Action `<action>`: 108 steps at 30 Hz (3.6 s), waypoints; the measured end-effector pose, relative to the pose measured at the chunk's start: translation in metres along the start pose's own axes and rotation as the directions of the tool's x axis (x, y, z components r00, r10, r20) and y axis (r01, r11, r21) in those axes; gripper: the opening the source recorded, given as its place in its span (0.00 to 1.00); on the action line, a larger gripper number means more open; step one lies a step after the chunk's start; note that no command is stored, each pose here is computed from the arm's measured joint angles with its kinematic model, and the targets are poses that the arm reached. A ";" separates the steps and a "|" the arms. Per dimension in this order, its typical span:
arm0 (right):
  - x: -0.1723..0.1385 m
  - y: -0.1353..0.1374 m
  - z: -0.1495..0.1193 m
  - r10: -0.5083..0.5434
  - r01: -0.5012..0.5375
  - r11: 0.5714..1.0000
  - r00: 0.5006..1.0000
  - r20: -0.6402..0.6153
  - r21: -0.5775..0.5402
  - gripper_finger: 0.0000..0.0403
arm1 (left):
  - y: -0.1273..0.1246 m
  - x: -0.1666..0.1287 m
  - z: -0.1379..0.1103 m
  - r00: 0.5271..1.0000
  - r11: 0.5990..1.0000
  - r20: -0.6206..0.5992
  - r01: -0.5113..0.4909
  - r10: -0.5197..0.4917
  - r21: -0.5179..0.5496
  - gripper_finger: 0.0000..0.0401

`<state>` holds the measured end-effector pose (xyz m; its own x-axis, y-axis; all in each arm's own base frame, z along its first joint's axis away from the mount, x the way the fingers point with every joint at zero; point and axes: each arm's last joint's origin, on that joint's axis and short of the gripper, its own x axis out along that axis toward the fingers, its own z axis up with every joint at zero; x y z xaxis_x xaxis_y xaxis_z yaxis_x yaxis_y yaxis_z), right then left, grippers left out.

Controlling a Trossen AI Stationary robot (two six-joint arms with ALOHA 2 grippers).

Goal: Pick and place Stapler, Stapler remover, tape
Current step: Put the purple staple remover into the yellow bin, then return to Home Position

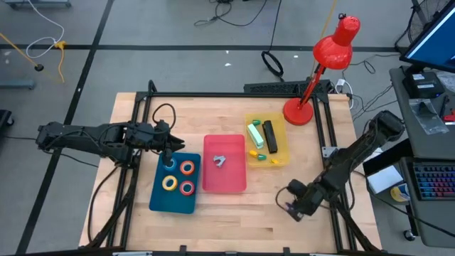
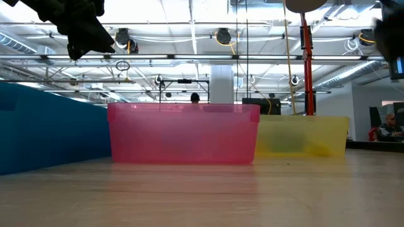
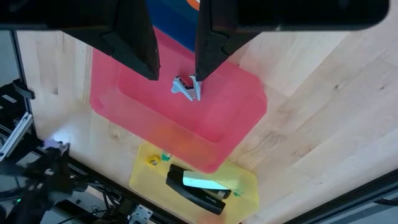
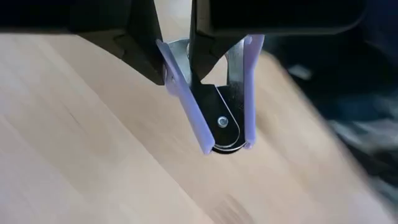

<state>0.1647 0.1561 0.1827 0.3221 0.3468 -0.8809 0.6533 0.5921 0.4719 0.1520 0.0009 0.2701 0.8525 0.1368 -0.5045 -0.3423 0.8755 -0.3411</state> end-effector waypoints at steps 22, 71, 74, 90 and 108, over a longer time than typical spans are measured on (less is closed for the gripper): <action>-0.049 0.056 0.163 0.319 -0.143 0.923 0.801 0.507 -0.356 0.11 | 0.000 0.000 0.000 1.000 1.000 0.001 0.001 -0.001 0.027 0.26; 0.032 0.084 0.254 -0.161 0.302 0.745 0.947 0.280 -0.595 0.20 | 0.014 -0.022 0.003 0.995 0.989 0.082 -0.071 0.061 0.130 0.26; 0.031 0.086 0.256 -0.138 0.292 0.740 0.947 0.289 -0.606 0.25 | 0.014 -0.022 0.003 0.995 0.989 0.081 -0.068 0.058 0.130 0.26; -0.046 0.103 0.233 -0.083 0.401 0.727 0.857 0.509 -0.558 0.27 | 0.015 -0.032 0.003 0.992 0.991 0.122 -0.051 0.036 0.123 0.26; -0.113 -0.001 0.133 0.200 0.207 0.824 0.765 0.613 -0.528 0.00 | 0.031 -0.094 -0.020 0.965 0.992 0.255 0.032 -0.064 0.125 0.26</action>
<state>0.2187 0.0200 0.2776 0.7970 -0.0618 -0.6009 0.2430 0.9435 0.2252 0.0537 0.0059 0.2911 0.9451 0.1945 -0.2625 -0.2624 0.9306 -0.2553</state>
